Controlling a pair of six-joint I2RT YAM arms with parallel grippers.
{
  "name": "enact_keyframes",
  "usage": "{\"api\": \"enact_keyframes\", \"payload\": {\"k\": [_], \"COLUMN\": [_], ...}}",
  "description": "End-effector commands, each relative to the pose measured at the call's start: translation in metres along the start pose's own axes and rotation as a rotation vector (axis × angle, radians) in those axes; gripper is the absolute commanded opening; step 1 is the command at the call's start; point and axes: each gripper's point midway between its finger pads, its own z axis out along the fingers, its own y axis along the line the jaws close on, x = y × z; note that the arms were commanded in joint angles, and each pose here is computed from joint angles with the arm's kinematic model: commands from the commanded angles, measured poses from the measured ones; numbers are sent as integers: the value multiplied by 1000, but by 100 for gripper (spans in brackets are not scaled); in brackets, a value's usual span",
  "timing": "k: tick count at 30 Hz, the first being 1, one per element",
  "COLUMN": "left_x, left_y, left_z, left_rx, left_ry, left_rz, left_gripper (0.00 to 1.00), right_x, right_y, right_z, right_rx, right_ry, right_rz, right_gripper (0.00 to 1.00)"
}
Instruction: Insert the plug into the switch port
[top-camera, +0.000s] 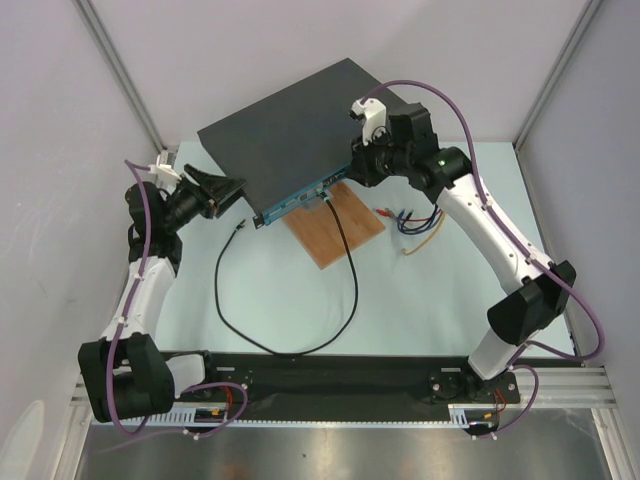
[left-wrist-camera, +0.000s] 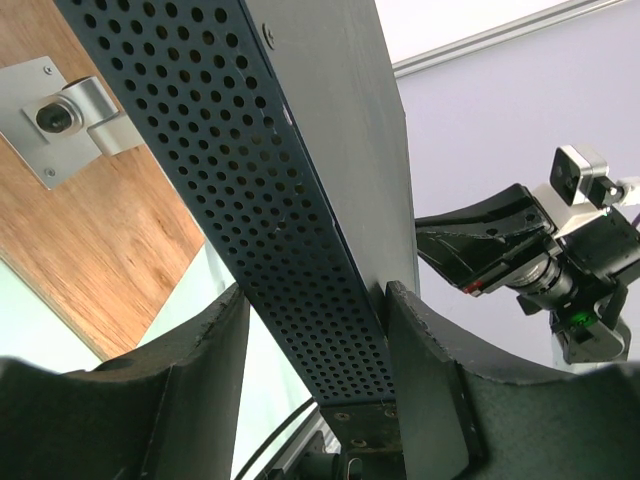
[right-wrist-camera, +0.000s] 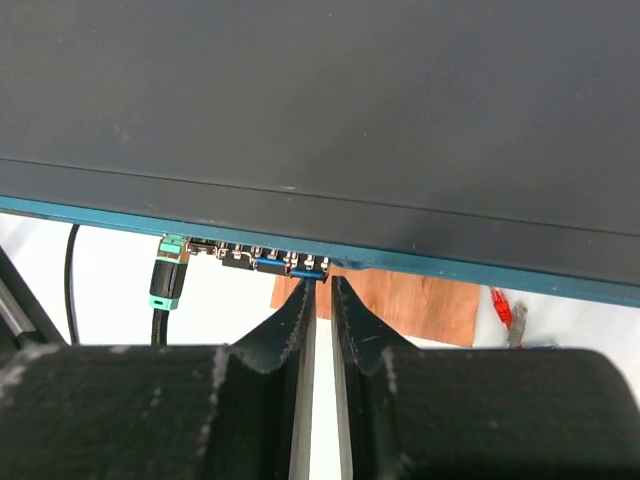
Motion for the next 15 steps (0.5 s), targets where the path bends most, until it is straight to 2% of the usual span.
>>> {"api": "enact_keyframes", "payload": {"k": [1, 8, 15], "left_x": [6, 7, 11], "left_y": [-16, -14, -12], "left_z": [13, 12, 14], "left_rx": [59, 53, 50], "left_ry": [31, 34, 41], "left_rz": [125, 125, 122], "left_gripper": [0, 0, 0], "right_x": [-35, -51, -52], "right_y": [-5, -5, -1], "right_z": [21, 27, 36], "right_rx": [49, 64, 55], "right_ry": [-181, -269, -296], "right_rz": [-33, -21, -9], "right_gripper": [14, 12, 11]}}
